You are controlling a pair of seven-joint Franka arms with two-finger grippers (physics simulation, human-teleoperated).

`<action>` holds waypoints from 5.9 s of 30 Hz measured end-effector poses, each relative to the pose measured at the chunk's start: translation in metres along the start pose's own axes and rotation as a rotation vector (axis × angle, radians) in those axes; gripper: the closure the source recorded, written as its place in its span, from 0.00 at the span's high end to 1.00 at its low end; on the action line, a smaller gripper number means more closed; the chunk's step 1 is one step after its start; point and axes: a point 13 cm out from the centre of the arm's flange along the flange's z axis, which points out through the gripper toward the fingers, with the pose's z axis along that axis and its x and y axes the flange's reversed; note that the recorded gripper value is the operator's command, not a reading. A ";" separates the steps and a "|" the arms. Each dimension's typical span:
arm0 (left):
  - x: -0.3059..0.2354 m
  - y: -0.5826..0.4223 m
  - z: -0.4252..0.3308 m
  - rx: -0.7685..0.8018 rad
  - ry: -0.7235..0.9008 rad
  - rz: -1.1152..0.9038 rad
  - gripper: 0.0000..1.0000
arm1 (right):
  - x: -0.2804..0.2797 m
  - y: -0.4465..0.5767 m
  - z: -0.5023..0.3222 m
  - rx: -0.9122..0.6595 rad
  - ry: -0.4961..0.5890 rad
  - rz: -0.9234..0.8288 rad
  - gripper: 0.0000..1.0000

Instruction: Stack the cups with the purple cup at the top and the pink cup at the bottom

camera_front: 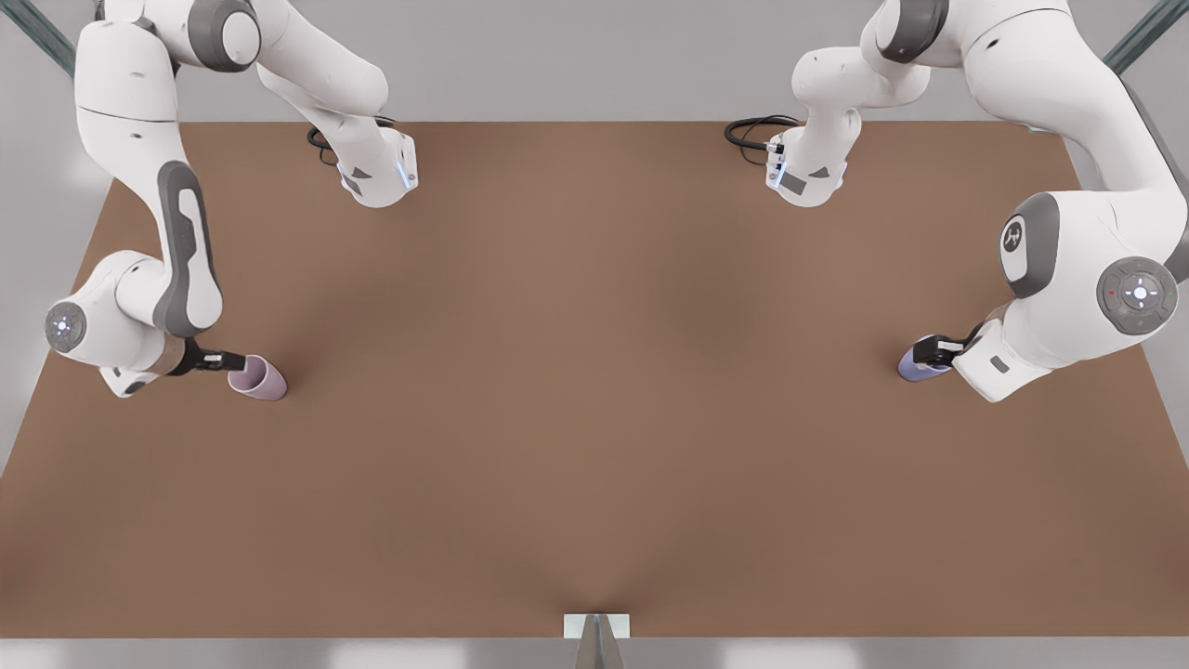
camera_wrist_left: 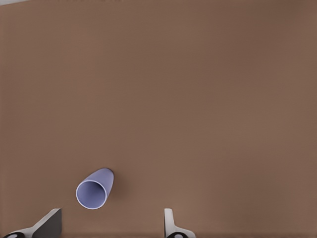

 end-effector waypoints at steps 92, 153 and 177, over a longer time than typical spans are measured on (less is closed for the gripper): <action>0.096 0.087 0.334 0.056 0.112 -0.101 0.87 | -0.043 0.180 -0.320 0.015 -0.206 0.387 1.00; -0.025 -0.472 0.207 -0.017 -0.065 0.175 0.44 | -0.037 0.148 -0.328 0.058 -0.167 -0.099 1.00; -0.053 -0.373 0.119 0.020 -0.098 -0.024 1.00 | -0.037 0.147 -0.328 0.061 -0.167 -0.112 1.00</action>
